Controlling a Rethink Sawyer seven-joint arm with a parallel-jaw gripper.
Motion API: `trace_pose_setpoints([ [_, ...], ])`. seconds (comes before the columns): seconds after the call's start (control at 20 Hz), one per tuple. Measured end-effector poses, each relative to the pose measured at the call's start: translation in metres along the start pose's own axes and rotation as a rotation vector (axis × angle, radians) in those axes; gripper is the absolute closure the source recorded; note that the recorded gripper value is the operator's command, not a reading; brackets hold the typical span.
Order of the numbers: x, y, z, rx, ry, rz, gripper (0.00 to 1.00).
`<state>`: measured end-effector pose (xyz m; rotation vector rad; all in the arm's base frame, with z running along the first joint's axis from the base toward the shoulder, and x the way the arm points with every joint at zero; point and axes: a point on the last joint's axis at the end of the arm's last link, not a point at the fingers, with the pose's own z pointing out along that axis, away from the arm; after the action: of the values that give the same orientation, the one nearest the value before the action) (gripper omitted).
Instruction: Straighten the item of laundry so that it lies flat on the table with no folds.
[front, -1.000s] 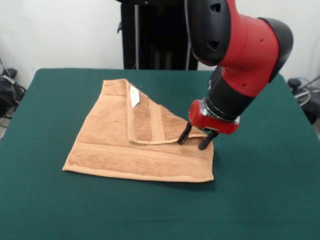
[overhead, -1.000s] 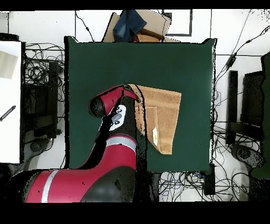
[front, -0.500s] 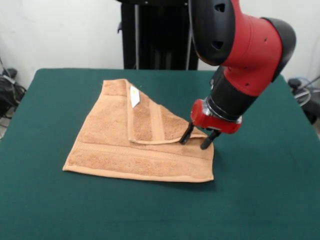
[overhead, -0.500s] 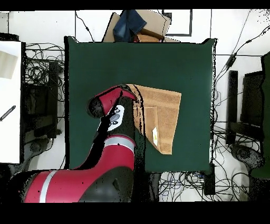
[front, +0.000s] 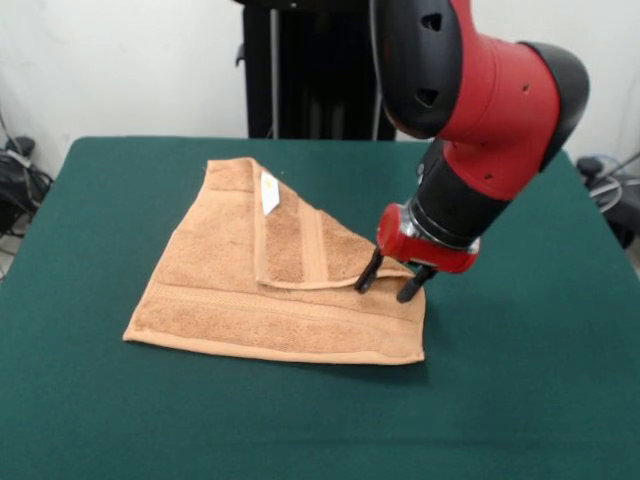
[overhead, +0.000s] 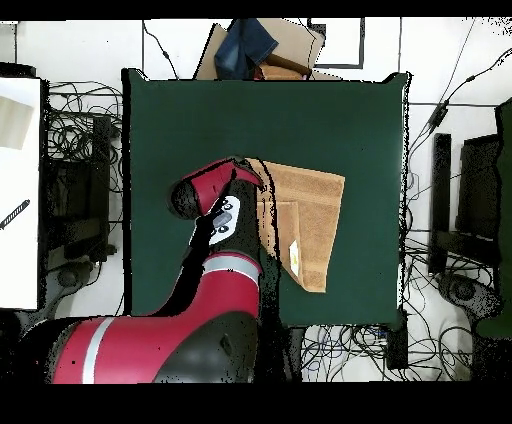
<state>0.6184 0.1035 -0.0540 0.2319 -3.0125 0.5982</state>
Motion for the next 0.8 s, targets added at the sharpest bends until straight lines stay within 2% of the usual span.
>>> trace_pose_setpoints([
  [0.2, -0.0042, -0.0032, 0.0011, -0.002, 0.027, 0.018, 0.0],
  [0.8, -0.0047, -0.0064, 0.001, 0.002, 0.049, 0.025, 0.0],
])
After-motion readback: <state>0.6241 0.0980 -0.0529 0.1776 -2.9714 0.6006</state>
